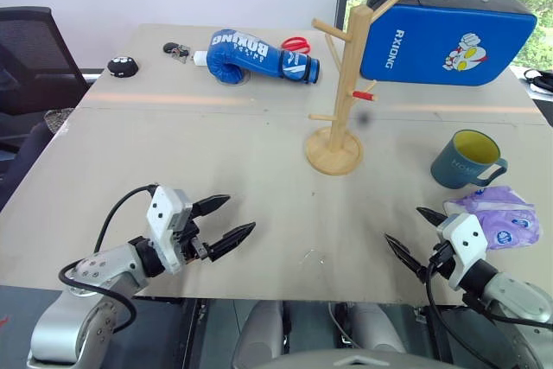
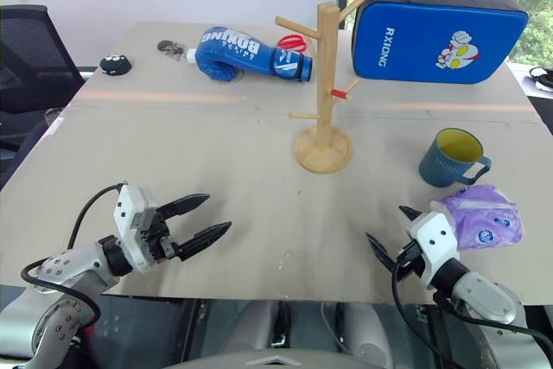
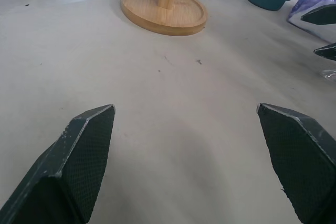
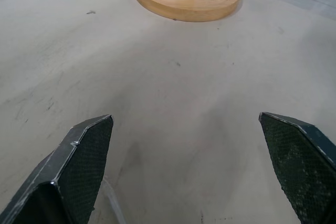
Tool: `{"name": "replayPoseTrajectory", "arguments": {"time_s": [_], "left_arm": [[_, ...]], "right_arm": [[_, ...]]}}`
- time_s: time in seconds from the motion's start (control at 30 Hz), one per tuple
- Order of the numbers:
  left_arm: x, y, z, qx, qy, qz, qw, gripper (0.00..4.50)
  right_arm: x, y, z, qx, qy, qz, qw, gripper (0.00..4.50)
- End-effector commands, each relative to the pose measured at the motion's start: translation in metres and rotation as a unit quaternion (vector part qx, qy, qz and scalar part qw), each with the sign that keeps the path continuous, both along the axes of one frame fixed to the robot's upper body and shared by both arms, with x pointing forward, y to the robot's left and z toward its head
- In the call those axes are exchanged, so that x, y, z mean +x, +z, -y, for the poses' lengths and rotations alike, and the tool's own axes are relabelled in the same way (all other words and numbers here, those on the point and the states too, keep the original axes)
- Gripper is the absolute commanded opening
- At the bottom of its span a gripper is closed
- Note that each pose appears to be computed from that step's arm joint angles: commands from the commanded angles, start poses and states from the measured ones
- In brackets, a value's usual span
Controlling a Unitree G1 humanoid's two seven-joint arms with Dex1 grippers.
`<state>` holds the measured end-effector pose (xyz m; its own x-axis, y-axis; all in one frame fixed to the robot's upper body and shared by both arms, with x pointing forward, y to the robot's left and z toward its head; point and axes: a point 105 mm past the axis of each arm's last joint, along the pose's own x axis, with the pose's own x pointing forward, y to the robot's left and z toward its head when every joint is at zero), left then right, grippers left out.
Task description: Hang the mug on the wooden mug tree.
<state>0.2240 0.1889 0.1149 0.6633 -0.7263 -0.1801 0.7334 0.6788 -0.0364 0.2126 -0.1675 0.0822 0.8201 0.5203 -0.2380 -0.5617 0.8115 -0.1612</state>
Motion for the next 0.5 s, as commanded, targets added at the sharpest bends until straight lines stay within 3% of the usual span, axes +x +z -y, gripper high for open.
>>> {"name": "replayPoseTrajectory", "arguments": {"time_s": [0.03,0.27,0.5], "left_arm": [[-0.002,0.017,0.006,-0.004,-0.027,0.024,0.999,4.44],[-0.003,0.046,0.032,-0.055,-0.116,0.055,0.990,4.44],[-0.025,0.065,0.062,-0.061,-0.269,0.055,0.960,4.44]], "right_arm": [[0.003,0.018,-0.009,0.006,0.008,0.036,0.999,4.50],[0.018,0.053,-0.009,0.010,-0.003,0.091,0.996,4.50],[0.017,0.056,0.034,-0.059,-0.051,0.050,0.996,4.50]]}}
